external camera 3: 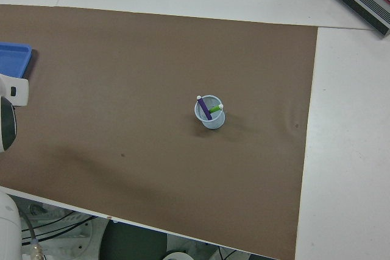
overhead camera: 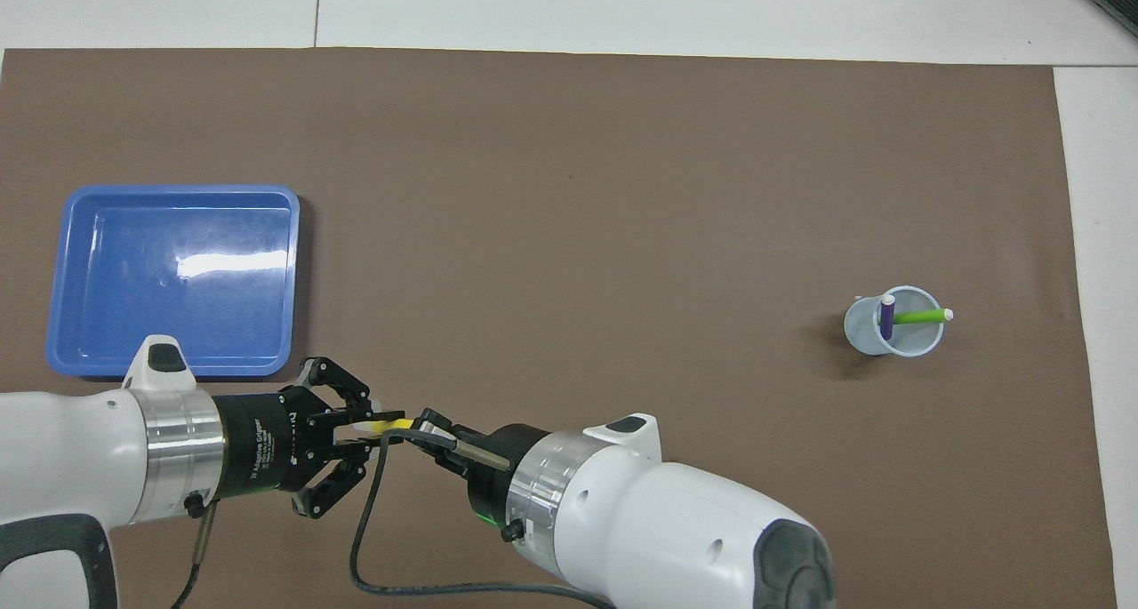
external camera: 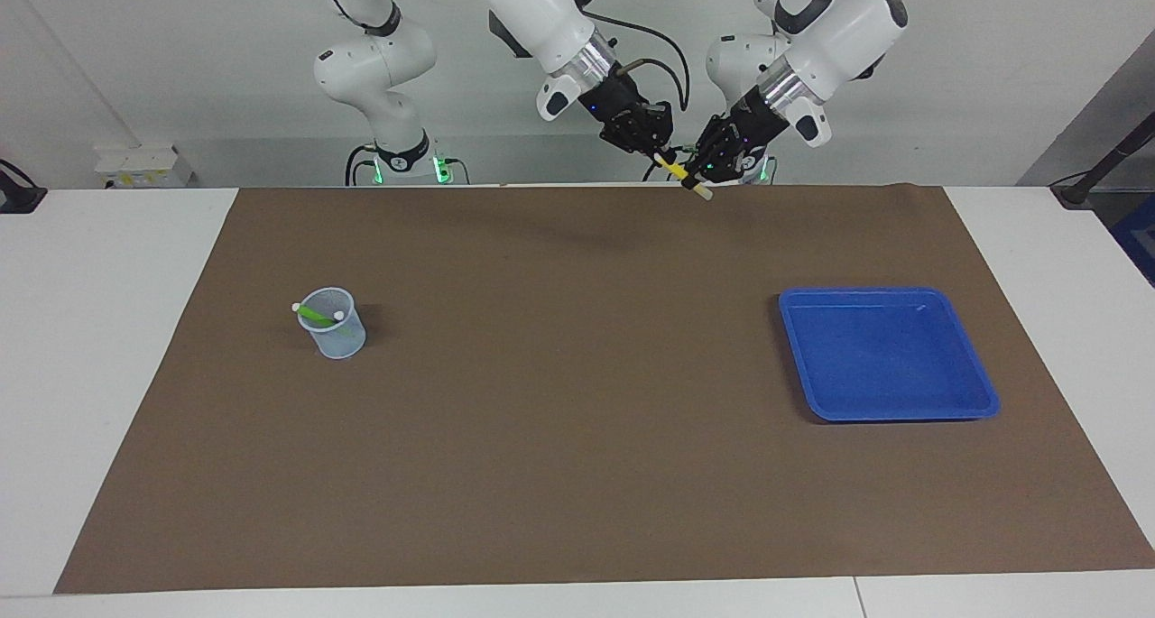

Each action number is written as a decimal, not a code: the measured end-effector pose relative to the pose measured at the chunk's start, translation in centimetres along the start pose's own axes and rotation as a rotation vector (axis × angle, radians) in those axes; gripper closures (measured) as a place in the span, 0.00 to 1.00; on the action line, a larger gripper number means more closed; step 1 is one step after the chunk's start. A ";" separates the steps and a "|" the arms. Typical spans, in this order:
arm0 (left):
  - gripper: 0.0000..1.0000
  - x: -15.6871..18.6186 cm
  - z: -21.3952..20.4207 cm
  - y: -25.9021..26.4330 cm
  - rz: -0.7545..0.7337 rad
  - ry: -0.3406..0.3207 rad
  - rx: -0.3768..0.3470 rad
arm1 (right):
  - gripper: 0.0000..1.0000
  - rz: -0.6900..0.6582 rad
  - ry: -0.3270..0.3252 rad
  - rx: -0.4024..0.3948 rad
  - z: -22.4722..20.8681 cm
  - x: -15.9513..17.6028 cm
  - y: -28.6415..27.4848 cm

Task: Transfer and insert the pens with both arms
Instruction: 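Open the left gripper while the right gripper pulls the yellow pen away, then carry the yellow pen to the cup with the right gripper, then lower the yellow pen into the cup with the right gripper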

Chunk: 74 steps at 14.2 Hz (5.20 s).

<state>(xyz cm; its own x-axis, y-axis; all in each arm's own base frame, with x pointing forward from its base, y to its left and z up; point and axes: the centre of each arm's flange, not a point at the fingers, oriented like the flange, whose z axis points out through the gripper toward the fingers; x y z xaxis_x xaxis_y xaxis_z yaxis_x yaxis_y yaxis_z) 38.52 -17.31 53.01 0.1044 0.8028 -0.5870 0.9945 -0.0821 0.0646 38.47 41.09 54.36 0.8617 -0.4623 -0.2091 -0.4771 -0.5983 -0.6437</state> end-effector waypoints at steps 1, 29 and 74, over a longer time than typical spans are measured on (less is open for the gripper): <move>0.45 0.0 0.0 0.0 0.001 0.000 -0.001 | 0.82 -0.016 0.002 -0.001 0.0 0.2 0.1; 0.00 16.5 -13.1 0.0 1.008 0.325 0.247 | 0.82 -1.565 -0.474 -0.872 -19.3 29.2 18.6; 0.00 11.1 -15.5 12.9 1.424 0.487 0.473 | 0.00 -0.846 -0.270 -0.766 -24.5 28.7 10.7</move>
<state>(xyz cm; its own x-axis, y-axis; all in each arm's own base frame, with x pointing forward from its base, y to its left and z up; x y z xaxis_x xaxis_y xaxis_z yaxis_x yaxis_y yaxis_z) 52.43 -0.26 59.85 0.9990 0.0070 0.0447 0.0065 -0.9999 0.0125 53.88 5.42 59.54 0.9190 0.3704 -0.1353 0.3656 -0.9289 -0.0597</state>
